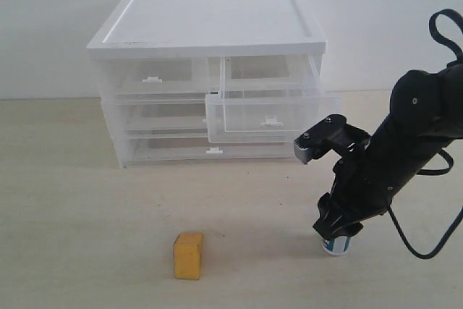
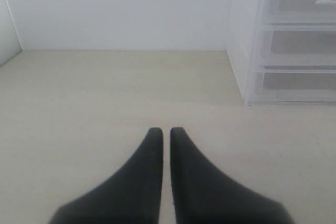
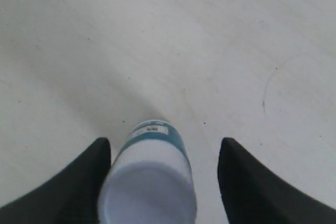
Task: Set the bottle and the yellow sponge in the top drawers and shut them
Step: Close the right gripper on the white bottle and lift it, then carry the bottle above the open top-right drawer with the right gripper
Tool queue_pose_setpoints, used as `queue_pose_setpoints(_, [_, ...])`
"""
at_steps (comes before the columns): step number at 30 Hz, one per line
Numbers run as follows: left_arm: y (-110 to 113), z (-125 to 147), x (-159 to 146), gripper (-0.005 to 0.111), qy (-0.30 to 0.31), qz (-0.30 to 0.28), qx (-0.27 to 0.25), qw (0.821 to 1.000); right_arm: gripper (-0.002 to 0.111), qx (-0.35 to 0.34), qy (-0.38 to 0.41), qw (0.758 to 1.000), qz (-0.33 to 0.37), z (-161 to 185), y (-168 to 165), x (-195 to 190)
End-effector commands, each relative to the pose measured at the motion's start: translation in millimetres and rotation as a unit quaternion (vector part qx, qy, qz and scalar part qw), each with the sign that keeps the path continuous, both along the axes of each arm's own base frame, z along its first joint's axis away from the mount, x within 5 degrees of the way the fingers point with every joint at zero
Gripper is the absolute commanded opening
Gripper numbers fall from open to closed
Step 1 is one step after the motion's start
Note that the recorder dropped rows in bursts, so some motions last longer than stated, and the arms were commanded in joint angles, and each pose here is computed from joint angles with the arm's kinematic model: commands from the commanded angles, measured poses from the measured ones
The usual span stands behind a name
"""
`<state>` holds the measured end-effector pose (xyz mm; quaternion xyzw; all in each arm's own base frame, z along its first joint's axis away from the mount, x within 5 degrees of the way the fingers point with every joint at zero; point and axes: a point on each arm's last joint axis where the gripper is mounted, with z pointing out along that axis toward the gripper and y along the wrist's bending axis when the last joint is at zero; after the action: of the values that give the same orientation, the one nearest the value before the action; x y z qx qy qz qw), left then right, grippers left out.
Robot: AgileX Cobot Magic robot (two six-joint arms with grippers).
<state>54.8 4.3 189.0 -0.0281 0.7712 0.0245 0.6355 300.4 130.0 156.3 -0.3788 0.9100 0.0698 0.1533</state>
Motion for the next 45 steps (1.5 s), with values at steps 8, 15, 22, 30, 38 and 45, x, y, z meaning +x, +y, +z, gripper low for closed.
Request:
queue_pose_setpoints(8, [0.1,-1.0,-0.1,0.004,-0.001,0.001,0.0,1.0,0.0,-0.011,0.011,1.0,0.01,-1.3,-4.0,-2.4])
queue_pose_setpoints(15, [0.1,-1.0,-0.1,0.004,-0.001,0.001,0.0,1.0,0.0,-0.003,-0.004,1.0,0.017,19.5,-5.5,-8.2])
queue_pose_setpoints(22, [0.1,-1.0,-0.1,0.004,-0.001,0.001,0.0,1.0,0.0,0.008,-0.017,0.995,0.1,55.1,-7.5,-28.1])
queue_pose_setpoints(30, [0.1,-1.0,-0.1,0.004,-0.001,0.001,0.0,1.0,0.0,0.06,-0.077,0.966,0.239,97.7,-2.6,-54.3])
queue_pose_setpoints(38, [0.1,-0.8,-0.1,0.004,-0.002,0.001,0.0,1.0,0.0,0.125,-0.158,0.931,0.304,139.0,8.6,-60.1])
queue_pose_setpoints(45, [0.1,-0.8,-0.1,0.004,-0.002,0.001,0.0,1.0,0.0,0.198,-0.234,0.892,0.331,172.5,22.5,-55.4])
